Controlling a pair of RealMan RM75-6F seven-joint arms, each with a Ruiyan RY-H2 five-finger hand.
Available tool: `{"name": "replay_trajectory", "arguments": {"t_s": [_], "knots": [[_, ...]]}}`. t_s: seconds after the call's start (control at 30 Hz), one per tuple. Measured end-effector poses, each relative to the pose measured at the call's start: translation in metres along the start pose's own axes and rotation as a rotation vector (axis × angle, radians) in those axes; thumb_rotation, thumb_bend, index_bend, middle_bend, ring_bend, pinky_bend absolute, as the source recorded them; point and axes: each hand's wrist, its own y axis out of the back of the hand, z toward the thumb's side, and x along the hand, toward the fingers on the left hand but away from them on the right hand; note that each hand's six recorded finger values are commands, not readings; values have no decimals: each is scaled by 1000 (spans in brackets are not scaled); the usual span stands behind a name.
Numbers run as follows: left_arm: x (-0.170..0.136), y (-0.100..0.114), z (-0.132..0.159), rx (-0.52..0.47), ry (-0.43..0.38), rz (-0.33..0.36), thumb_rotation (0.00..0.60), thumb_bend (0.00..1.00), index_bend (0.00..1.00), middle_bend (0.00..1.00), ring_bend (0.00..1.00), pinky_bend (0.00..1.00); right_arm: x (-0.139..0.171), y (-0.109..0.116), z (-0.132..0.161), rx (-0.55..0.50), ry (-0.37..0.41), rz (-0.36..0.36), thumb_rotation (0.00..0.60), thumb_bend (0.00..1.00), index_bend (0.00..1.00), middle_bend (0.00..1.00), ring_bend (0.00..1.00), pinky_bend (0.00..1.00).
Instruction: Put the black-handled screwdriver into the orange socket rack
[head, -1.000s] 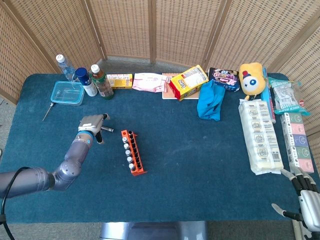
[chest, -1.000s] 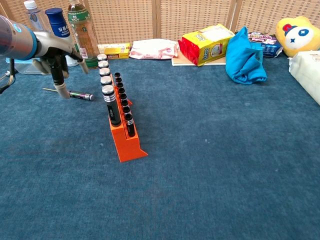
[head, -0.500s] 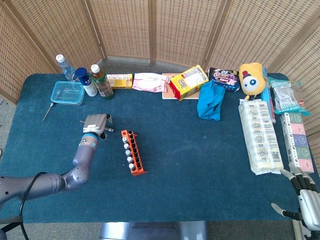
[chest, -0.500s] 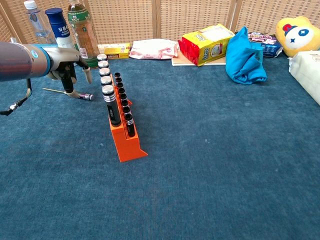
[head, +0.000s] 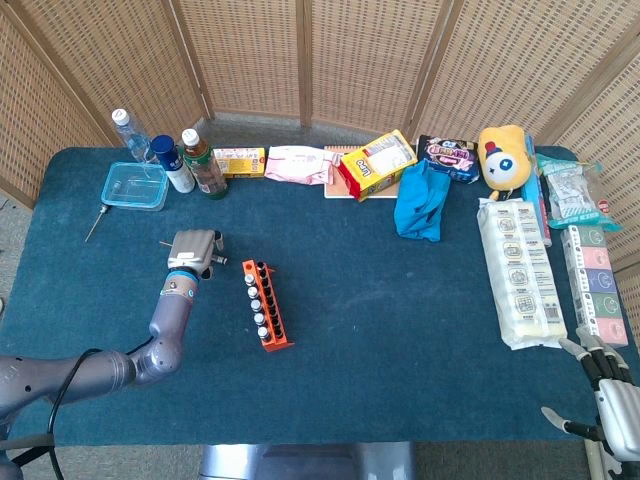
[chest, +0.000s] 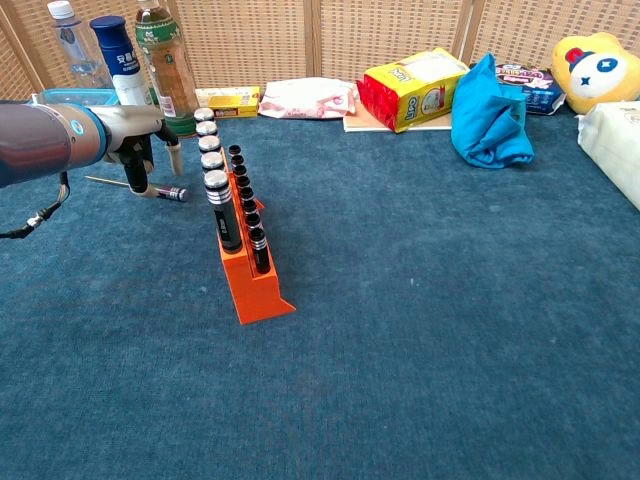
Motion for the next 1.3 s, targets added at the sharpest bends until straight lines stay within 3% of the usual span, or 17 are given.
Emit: {"name": "replay_trajectory", "arguments": {"t_s": [0.53, 1.03, 1.3], "knots": [[-2, -12, -1, 84, -127, 60, 600, 358, 389, 1000, 1000, 1000, 0, 1, 0, -7, 0, 3, 600, 0, 165, 58, 0, 0], [4, -23, -8, 91, -136, 91, 600, 369, 390, 1000, 1000, 1000, 0, 1, -1, -9, -2, 6, 600, 0, 165, 58, 0, 0], [5, -25, -7, 89, -133, 110, 600, 371, 445, 1000, 1000, 1000, 0, 1, -1, -13, -1, 7, 600, 0, 165, 58, 0, 0]]}}
